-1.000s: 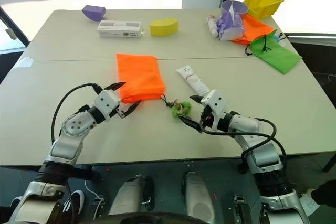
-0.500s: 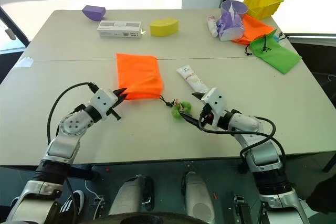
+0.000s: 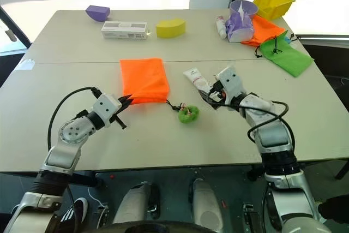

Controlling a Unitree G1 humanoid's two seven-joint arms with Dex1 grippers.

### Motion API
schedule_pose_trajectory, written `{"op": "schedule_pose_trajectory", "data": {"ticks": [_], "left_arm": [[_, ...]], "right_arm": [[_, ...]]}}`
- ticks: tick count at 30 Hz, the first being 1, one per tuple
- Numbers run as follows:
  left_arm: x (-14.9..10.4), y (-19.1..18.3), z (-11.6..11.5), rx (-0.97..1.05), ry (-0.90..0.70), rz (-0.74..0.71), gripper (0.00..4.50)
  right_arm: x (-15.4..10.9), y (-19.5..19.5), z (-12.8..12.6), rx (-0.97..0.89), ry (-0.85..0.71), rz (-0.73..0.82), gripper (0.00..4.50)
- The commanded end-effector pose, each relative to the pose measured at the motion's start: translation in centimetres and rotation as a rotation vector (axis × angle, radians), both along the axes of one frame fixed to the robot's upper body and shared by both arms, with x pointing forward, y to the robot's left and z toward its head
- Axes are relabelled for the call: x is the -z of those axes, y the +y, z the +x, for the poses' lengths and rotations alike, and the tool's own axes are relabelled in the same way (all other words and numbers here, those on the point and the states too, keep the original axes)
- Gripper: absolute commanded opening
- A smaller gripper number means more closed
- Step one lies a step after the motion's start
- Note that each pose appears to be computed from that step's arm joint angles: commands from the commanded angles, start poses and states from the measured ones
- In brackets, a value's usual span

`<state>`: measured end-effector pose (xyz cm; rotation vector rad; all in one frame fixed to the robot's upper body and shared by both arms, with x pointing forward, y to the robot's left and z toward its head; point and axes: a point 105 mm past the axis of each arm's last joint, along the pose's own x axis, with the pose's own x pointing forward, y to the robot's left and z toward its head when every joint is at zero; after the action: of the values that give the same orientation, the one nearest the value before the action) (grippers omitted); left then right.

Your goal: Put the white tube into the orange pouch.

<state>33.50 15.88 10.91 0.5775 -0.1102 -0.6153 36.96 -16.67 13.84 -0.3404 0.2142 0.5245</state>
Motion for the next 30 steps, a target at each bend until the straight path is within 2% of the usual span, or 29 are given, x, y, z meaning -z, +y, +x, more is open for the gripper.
{"op": "schedule_pose_trajectory", "data": {"ticks": [1, 9, 18, 21, 23, 24, 25, 27, 29, 30], "left_arm": [[-0.9, -0.4, -0.2, 0.007, -0.034, -0.019, 0.07], [-0.9, -0.4, -0.4, -0.008, -0.034, -0.031, 0.07], [-0.7, -0.6, -0.9, -0.010, -0.031, -0.027, 0.07], [-0.7, -0.6, -0.9, -0.012, -0.029, -0.027, 0.00], [-0.7, -0.6, -0.9, -0.013, -0.024, -0.026, 0.00], [-0.6, -0.5, -1.0, -0.014, -0.022, -0.025, 0.00], [-0.5, -0.5, -1.0, -0.014, -0.020, -0.024, 0.00], [-0.4, -0.6, -1.1, -0.012, -0.014, -0.024, 0.00], [-0.4, -0.6, -1.2, -0.010, -0.012, -0.023, 0.00], [-0.4, -0.7, -1.3, -0.009, -0.011, -0.020, 0.00]], "right_arm": [[-1.0, -0.8, 0.6, 0.064, 0.088, -0.025, 4.50], [-0.7, 0.9, 0.6, 0.061, 0.266, 0.114, 4.50], [1.5, 0.3, 1.5, 0.140, 0.253, -0.020, 4.50], [2.2, 0.2, 1.6, 0.150, 0.259, -0.031, 3.68], [2.0, 0.6, 1.4, 0.136, 0.254, -0.008, 2.75], [1.7, 0.7, 1.4, 0.131, 0.244, -0.007, 2.13], [1.4, 0.7, 1.3, 0.125, 0.233, -0.007, 1.81], [0.8, 0.7, 1.2, 0.112, 0.211, -0.004, 1.82], [-0.5, 0.5, 1.1, 0.097, 0.146, -0.030, 1.82], [-1.6, 1.2, 0.7, 0.052, 0.124, 0.004, 1.82]]}}
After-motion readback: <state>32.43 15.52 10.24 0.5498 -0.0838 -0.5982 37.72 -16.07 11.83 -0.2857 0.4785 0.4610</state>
